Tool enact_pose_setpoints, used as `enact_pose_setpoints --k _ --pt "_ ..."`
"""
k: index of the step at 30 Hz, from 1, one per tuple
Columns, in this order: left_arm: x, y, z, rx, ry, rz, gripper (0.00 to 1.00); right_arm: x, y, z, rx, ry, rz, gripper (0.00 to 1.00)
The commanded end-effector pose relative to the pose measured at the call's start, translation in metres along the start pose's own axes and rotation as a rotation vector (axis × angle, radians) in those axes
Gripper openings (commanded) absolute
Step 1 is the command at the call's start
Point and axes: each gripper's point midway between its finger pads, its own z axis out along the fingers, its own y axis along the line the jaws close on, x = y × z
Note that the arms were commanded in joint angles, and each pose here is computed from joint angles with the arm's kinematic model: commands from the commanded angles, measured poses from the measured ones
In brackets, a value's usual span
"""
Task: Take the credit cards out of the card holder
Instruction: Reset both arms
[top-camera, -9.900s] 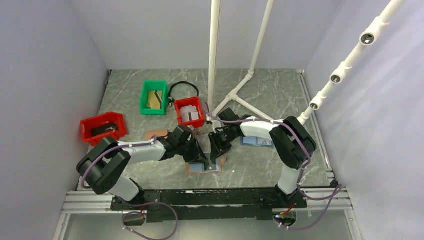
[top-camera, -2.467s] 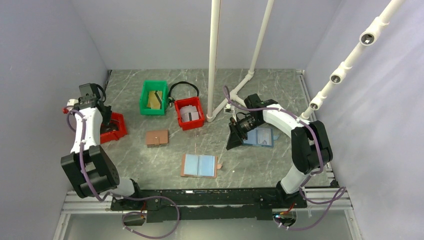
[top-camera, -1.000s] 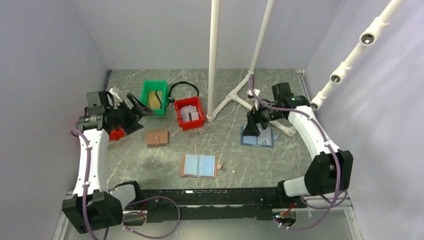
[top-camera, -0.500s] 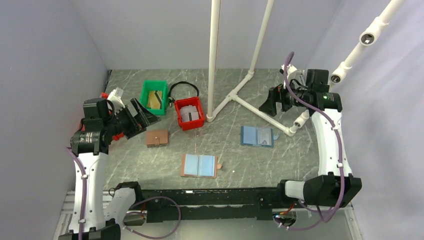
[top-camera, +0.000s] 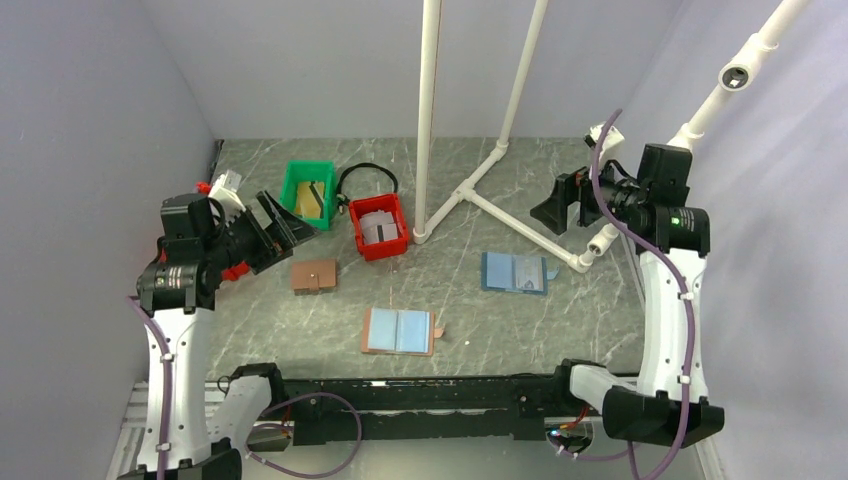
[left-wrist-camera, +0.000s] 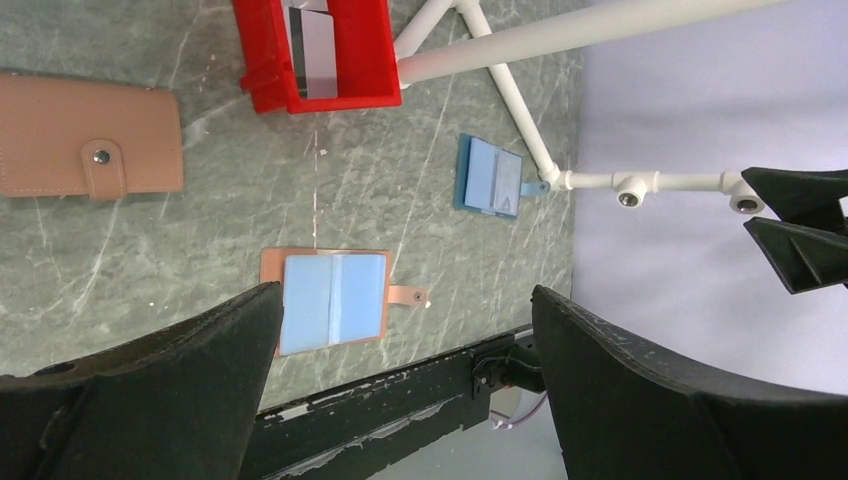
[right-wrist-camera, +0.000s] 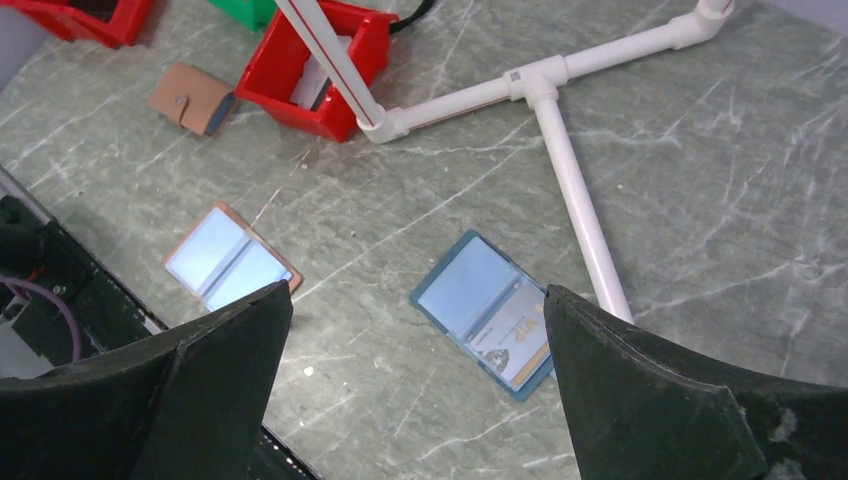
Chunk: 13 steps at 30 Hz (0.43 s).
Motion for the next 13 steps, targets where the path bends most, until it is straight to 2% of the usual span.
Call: enact_pose_setpoints --k 1,9,13 --pt "-0.006 -0.022 -0.009 0.087 -0.035 0.045 0.99 -0.015 0.001 -0.013 0.068 -0.063 -0.009 1.00" --pt "-0.005 -0.033 -0.019 0.153 -0.065 0.212 1.00 -0.022 0.004 -0.015 -0.006 -0.100 0.062 1.00" --pt "-0.005 -0.032 -0.016 0.175 -0.092 0.227 0.99 -0.023 0.006 -0.014 -0.062 -0.113 0.069 1.00"
